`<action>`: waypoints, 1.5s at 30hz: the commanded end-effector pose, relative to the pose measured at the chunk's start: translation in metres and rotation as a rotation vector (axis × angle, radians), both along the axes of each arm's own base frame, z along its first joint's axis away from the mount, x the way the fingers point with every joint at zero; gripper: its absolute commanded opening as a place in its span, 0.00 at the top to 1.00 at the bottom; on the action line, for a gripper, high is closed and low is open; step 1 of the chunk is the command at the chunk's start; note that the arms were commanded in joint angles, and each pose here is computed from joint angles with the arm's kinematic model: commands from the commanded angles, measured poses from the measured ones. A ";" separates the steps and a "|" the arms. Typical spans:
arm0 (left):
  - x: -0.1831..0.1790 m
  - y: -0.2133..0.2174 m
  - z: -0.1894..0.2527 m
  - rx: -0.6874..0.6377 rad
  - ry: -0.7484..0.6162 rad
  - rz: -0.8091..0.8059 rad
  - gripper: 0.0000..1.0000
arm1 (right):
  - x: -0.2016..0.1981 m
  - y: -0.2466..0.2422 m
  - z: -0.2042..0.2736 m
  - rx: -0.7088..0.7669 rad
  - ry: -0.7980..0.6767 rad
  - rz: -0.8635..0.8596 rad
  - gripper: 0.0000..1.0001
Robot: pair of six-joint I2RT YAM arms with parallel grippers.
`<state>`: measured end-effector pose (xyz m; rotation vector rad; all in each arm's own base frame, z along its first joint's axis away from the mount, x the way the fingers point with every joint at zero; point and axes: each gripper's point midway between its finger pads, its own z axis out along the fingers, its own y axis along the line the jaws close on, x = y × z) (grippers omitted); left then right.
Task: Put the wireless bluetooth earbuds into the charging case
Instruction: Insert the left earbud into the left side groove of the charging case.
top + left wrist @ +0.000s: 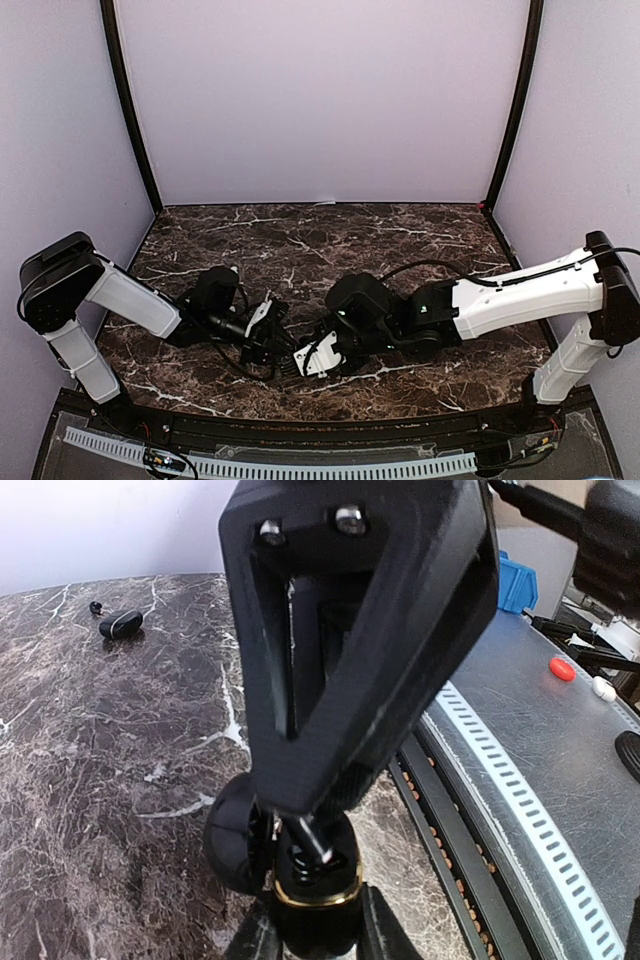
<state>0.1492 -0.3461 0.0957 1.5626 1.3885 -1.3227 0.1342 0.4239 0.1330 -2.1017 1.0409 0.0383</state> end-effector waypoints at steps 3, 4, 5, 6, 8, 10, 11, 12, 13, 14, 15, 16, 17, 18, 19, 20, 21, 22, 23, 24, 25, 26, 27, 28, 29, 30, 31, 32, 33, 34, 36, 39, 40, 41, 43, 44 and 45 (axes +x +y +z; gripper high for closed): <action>0.000 -0.004 0.004 -0.003 -0.008 -0.012 1.00 | 0.001 0.011 -0.002 -0.018 -0.028 -0.002 1.00; 0.000 -0.004 0.004 -0.002 -0.008 -0.013 1.00 | 0.001 0.011 -0.004 -0.027 -0.030 -0.006 1.00; 0.000 -0.004 0.004 -0.002 -0.009 -0.012 1.00 | 0.003 0.011 -0.005 -0.034 -0.038 -0.011 1.00; 0.000 -0.004 0.004 -0.001 -0.007 -0.013 1.00 | 0.004 0.010 -0.008 -0.045 -0.040 -0.014 1.00; 0.000 -0.004 0.004 0.001 -0.006 -0.013 1.00 | 0.004 0.009 -0.012 -0.060 -0.044 -0.019 1.00; 0.000 -0.004 0.004 0.000 -0.006 -0.013 1.00 | 0.005 0.008 -0.014 -0.070 -0.050 -0.023 1.00; -0.001 -0.005 0.005 0.000 -0.007 -0.014 1.00 | 0.006 0.007 -0.015 -0.075 -0.054 -0.028 1.00; 0.000 -0.004 0.004 0.000 -0.007 -0.013 1.00 | 0.007 0.007 -0.017 -0.081 -0.058 -0.031 1.00; 0.000 -0.004 0.004 0.003 -0.005 -0.010 1.00 | 0.008 0.012 -0.008 -0.063 -0.067 -0.034 1.00; 0.000 -0.004 0.004 0.004 -0.003 -0.010 1.00 | 0.009 0.013 -0.005 -0.060 -0.073 -0.033 1.00; 0.001 -0.005 0.004 0.005 0.000 -0.010 1.00 | 0.008 0.014 -0.005 -0.061 -0.078 -0.031 1.00; 0.001 -0.006 0.004 0.006 0.007 -0.009 1.00 | 0.008 0.013 -0.005 -0.065 -0.085 -0.028 1.00; 0.001 -0.006 0.005 0.005 0.015 -0.009 1.00 | 0.006 0.014 -0.005 -0.068 -0.096 -0.023 1.00; 0.001 -0.007 0.004 0.006 0.023 -0.011 1.00 | 0.006 0.015 -0.006 -0.074 -0.111 -0.020 1.00; 0.001 -0.007 0.005 0.003 0.030 -0.014 1.00 | 0.007 0.015 -0.007 -0.081 -0.130 -0.022 1.00; 0.000 -0.008 0.005 0.002 0.040 -0.018 1.00 | 0.007 0.016 -0.008 -0.087 -0.145 -0.020 1.00; 0.000 -0.008 0.005 -0.001 0.046 -0.019 1.00 | 0.007 0.016 -0.008 -0.094 -0.157 -0.018 1.00; 0.000 -0.008 0.006 -0.004 0.052 -0.021 1.00 | 0.006 0.017 -0.009 -0.101 -0.167 -0.014 1.00; -0.001 -0.008 0.007 -0.008 0.053 -0.024 1.00 | 0.006 0.017 -0.010 -0.109 -0.179 -0.009 1.00; -0.001 -0.008 0.008 -0.011 0.056 -0.026 1.00 | 0.005 0.017 -0.010 -0.113 -0.187 -0.001 1.00; -0.001 -0.008 0.008 -0.011 0.059 -0.027 1.00 | 0.005 0.018 -0.010 -0.113 -0.195 0.005 1.00; -0.002 -0.008 0.008 -0.010 0.062 -0.029 1.00 | 0.004 0.017 -0.010 -0.118 -0.203 0.014 0.99; -0.001 -0.009 0.008 -0.011 0.063 -0.028 1.00 | 0.003 0.017 -0.010 -0.120 -0.210 0.023 0.98; -0.001 -0.009 0.009 -0.012 0.064 -0.028 1.00 | 0.001 0.017 -0.010 -0.125 -0.218 0.036 0.98; -0.001 -0.009 0.009 -0.011 0.070 -0.029 1.00 | 0.000 0.017 -0.010 -0.128 -0.226 0.046 0.98; -0.001 -0.009 0.009 -0.010 0.075 -0.030 1.00 | -0.002 0.017 -0.010 -0.133 -0.237 0.060 0.97; -0.001 -0.009 0.009 -0.010 0.081 -0.031 1.00 | -0.003 0.018 -0.010 -0.133 -0.247 0.071 0.97; -0.001 -0.010 0.009 -0.008 0.086 -0.030 1.00 | -0.004 0.018 -0.010 -0.135 -0.256 0.079 0.97; -0.001 -0.010 0.009 -0.007 0.090 -0.030 1.00 | -0.005 0.019 -0.010 -0.136 -0.262 0.087 0.97; 0.000 -0.010 0.009 -0.006 0.097 -0.029 1.00 | -0.006 0.019 -0.009 -0.137 -0.266 0.093 0.97; 0.001 -0.011 0.009 -0.004 0.114 -0.025 1.00 | -0.007 0.019 -0.007 -0.136 -0.273 0.105 0.96; 0.005 -0.012 0.008 0.003 0.146 -0.014 1.00 | -0.008 0.019 -0.004 -0.134 -0.278 0.115 0.94; 0.007 -0.012 0.008 0.005 0.155 -0.008 1.00 | -0.009 0.019 -0.003 -0.134 -0.280 0.117 0.93; 0.009 -0.012 0.009 0.005 0.162 -0.002 1.00 | -0.009 0.018 -0.002 -0.133 -0.281 0.117 0.92; 0.011 -0.010 0.010 0.001 0.171 0.007 1.00 | -0.010 0.017 0.000 -0.134 -0.279 0.123 0.90; 0.012 -0.010 0.010 0.000 0.173 0.008 1.00 | -0.010 0.017 0.000 -0.135 -0.275 0.127 0.89; 0.012 -0.009 0.010 -0.001 0.172 0.008 1.00 | -0.011 0.016 0.000 -0.134 -0.270 0.127 0.88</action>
